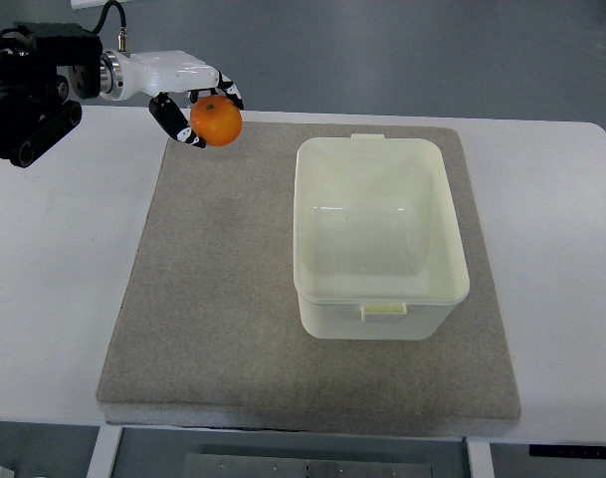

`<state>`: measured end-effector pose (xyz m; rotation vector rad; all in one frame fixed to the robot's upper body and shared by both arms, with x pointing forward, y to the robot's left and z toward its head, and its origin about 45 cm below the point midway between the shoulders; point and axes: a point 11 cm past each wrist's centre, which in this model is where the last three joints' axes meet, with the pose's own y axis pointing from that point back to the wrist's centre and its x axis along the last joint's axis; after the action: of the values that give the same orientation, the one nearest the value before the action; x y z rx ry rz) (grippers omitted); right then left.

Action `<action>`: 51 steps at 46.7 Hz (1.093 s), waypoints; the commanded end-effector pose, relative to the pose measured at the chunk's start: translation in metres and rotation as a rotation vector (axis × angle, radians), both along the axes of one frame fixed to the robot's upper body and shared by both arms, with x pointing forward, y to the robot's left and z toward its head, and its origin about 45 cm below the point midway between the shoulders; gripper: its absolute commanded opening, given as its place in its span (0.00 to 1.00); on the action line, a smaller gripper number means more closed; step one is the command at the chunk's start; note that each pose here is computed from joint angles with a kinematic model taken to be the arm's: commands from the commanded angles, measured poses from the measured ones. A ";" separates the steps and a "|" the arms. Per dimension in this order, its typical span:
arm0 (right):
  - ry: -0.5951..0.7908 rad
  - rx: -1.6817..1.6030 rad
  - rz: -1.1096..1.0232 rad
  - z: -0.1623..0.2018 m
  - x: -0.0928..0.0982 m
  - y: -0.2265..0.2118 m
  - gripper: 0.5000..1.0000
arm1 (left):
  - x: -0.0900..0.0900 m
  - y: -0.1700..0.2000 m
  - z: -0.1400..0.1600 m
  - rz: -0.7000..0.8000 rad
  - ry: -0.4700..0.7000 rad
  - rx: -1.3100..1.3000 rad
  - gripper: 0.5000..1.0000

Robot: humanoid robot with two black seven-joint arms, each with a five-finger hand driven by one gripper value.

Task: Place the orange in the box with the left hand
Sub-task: 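Lift the orange with the left hand and carry it toward the box, then lower the orange into the box and open the left hand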

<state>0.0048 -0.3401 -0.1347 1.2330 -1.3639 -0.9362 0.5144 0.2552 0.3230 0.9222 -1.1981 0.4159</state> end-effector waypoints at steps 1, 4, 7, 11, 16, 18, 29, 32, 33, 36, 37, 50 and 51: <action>0.000 -0.001 0.001 0.000 0.000 0.000 0.86 | 0.001 -0.012 0.013 -0.022 -0.016 -0.036 0.00; 0.000 -0.001 0.001 0.000 0.000 0.000 0.86 | -0.002 -0.026 0.022 -0.060 -0.017 -0.067 0.00; 0.000 0.001 0.001 0.000 0.000 0.000 0.86 | -0.007 -0.041 0.031 -0.103 -0.020 -0.088 0.00; 0.000 -0.001 0.001 0.000 0.000 0.000 0.86 | -0.011 -0.055 0.043 -0.148 -0.030 -0.104 0.00; -0.001 0.001 0.001 0.000 0.001 0.000 0.86 | -0.019 -0.073 0.054 -0.207 -0.037 -0.113 0.00; -0.001 -0.001 -0.001 0.000 0.001 0.000 0.86 | -0.021 -0.080 0.056 -0.226 -0.037 -0.117 0.00; 0.000 0.001 -0.001 0.000 0.000 0.000 0.86 | -0.043 -0.118 0.069 -0.351 -0.036 -0.156 0.00; 0.000 -0.001 0.001 0.000 0.000 0.000 0.86 | -0.049 -0.128 0.071 -0.386 -0.033 -0.155 0.00; -0.001 -0.001 0.001 0.000 0.001 0.000 0.86 | -0.052 -0.131 0.071 -0.398 -0.032 -0.155 0.00; 0.000 -0.001 0.001 0.000 0.000 0.000 0.86 | -0.059 -0.139 0.073 -0.430 -0.026 -0.153 0.00; 0.000 0.001 -0.001 0.000 0.000 0.000 0.86 | -0.061 -0.142 0.073 -0.440 -0.025 -0.153 0.00; 0.000 0.001 0.001 0.000 0.000 0.000 0.86 | -0.081 -0.162 0.067 -0.521 0.011 -0.155 0.00; 0.000 -0.001 0.001 0.000 0.000 0.000 0.86 | -0.083 -0.164 0.066 -0.528 0.014 -0.154 0.00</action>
<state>0.0048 -0.3404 -0.1347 1.2325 -1.3641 -0.9355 0.4366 0.0959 0.3925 0.4598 -1.3276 0.0930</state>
